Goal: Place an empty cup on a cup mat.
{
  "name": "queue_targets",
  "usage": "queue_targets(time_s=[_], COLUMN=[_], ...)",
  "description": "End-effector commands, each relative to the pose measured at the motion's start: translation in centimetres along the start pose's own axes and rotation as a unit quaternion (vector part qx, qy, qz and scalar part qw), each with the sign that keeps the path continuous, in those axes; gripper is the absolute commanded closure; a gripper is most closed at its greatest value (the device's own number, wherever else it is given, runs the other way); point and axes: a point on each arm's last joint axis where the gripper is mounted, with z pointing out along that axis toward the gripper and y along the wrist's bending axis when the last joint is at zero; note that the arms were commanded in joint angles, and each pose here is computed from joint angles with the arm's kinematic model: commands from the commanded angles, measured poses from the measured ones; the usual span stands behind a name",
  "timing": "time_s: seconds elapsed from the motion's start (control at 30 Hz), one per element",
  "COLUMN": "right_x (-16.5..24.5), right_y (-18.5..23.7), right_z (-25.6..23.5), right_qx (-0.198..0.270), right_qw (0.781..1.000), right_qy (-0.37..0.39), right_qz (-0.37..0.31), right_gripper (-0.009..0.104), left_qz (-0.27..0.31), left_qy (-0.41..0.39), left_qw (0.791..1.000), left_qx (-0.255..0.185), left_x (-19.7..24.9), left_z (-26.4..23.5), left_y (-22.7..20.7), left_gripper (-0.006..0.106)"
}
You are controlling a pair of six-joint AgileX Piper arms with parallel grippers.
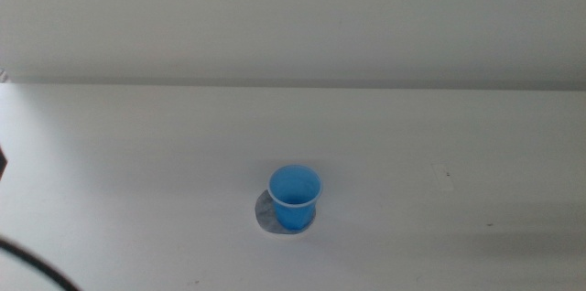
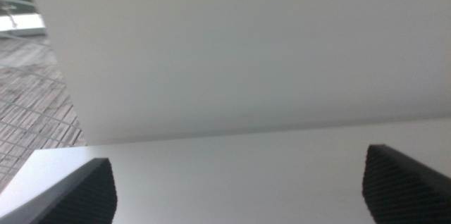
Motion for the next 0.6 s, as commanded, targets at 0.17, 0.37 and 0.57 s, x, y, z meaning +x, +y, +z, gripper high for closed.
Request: queue_targets(time_s=[0.17,0.37,0.57], right_x=[0.9,0.9,0.9], right_y=[0.0,0.0,0.0], right_z=[-0.1,-0.1,-0.1], right_qx=[0.0,0.0,0.0], right_qw=[1.0,1.0,1.0], right_qy=[-0.003,-0.003,-0.003], right_qz=[-0.005,-0.005,-0.005], right_gripper=[0.097,0.097,0.097], left_qz=[-0.098,-0.086,-0.059], left_qy=[-0.035,-0.041,-0.05], left_qw=[0.994,0.995,0.996], left_qx=[-0.024,-0.032,-0.035], left_x=[5.3,9.0,11.0], left_z=[-0.7,0.0,0.8], left_y=[0.3,0.5,0.6], left_gripper=[0.007,0.007,0.007])
